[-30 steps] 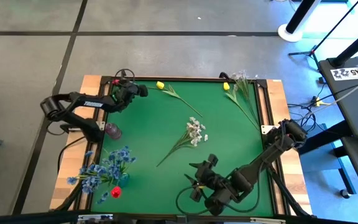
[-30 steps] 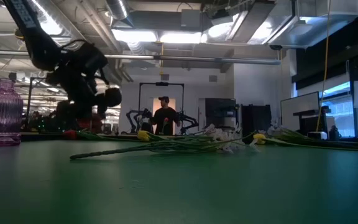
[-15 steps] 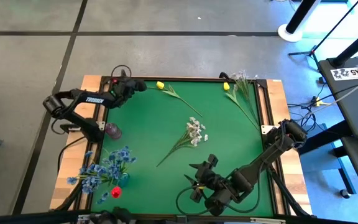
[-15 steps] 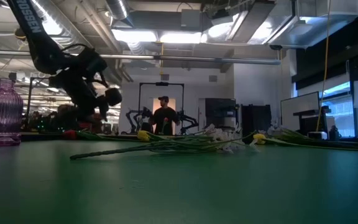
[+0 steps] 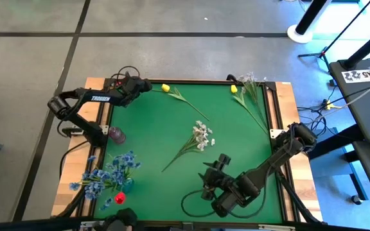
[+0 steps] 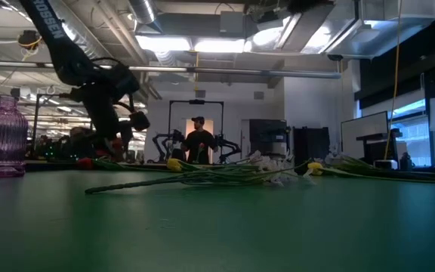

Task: Sort flowers into vase by color
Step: Put the red tulip into the blue vase

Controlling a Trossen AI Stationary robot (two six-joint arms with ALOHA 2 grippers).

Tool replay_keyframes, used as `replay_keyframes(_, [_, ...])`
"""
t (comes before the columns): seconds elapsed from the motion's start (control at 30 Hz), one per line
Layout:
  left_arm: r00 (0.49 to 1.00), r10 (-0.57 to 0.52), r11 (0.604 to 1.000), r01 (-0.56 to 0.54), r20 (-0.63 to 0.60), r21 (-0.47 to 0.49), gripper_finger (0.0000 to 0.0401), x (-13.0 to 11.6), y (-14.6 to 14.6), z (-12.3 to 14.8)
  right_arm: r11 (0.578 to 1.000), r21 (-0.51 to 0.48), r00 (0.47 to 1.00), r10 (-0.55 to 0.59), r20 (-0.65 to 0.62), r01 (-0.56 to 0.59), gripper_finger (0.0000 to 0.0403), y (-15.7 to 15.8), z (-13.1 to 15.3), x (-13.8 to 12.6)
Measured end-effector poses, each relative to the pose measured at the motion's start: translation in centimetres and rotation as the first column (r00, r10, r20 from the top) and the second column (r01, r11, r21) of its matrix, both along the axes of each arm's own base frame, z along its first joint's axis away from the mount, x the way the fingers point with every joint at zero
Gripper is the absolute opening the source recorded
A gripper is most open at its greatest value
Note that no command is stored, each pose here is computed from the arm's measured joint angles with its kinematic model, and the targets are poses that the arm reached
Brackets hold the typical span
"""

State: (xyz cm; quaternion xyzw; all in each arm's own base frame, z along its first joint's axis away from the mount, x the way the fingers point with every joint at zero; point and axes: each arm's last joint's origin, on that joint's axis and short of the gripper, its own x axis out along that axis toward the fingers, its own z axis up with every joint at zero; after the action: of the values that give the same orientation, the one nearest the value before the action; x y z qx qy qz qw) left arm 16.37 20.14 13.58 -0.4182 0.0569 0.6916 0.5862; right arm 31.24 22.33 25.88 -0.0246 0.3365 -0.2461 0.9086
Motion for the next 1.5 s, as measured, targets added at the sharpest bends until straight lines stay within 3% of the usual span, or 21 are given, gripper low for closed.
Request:
replay_keyframes(0.2, [0.998,0.055,0.998,-0.054,0.025,-0.044,0.0133,0.2,0.1,-0.7,0.998,-0.054,0.984,0.006,-0.176,-0.015,0.0209,-3.0,-0.7,1.1])
replay_keyframes(0.43, [0.997,0.058,0.986,-0.066,-0.057,-0.154,0.0133,1.7,0.9,-1.8,0.974,-0.082,0.927,0.174,-0.333,-0.213,0.0209,-6.7,-2.4,3.8])
replay_keyframes(0.53, [0.994,0.078,0.984,-0.089,-0.075,-0.155,0.0133,2.2,0.9,-2.2,0.941,-0.011,0.890,0.316,-0.328,-0.338,0.0209,-8.8,-3.3,5.6])
replay_keyframes(0.67, [0.990,0.135,0.978,-0.140,-0.048,-0.156,0.0133,2.3,0.9,-2.3,0.855,0.136,0.811,0.518,-0.272,-0.501,0.0209,-12.0,-4.3,7.0])
replay_keyframes(0.87, [0.985,0.170,0.969,-0.173,-0.037,-0.175,0.0125,1.6,0.8,-2.7,0.842,0.136,0.791,0.537,-0.293,-0.521,0.0209,-16.0,-5.1,7.7])
replay_keyframes(1.03, [0.984,0.163,0.968,-0.173,-0.067,-0.183,0.0054,1.4,0.6,-2.9,0.832,0.082,0.802,0.551,-0.229,-0.549,0.0209,-17.8,-3.6,8.0])
replay_keyframes(1.1, [0.986,0.143,0.969,-0.157,-0.087,-0.191,0.0016,1.4,0.6,-3.0,0.820,0.062,0.803,0.570,-0.175,-0.569,0.0209,-18.3,-2.1,7.8])
replay_keyframes(1.27, [0.986,0.000,0.975,-0.037,-0.169,-0.219,0.0002,2.0,-0.5,-2.7,0.809,0.016,0.806,0.586,-0.085,-0.587,0.0209,-19.9,1.4,6.7])
replay_keyframes(1.37, [0.970,-0.134,0.966,0.082,-0.205,-0.244,0.0001,3.0,-2.2,-2.1,0.827,-0.014,0.827,0.561,-0.041,-0.562,0.0209,-21.3,2.8,5.7])
replay_keyframes(1.5, [0.953,-0.264,0.945,0.224,-0.151,-0.240,0.0001,4.7,-4.7,-0.7,0.865,-0.024,0.865,0.502,-0.004,-0.502,0.0209,-23.3,2.9,3.9])
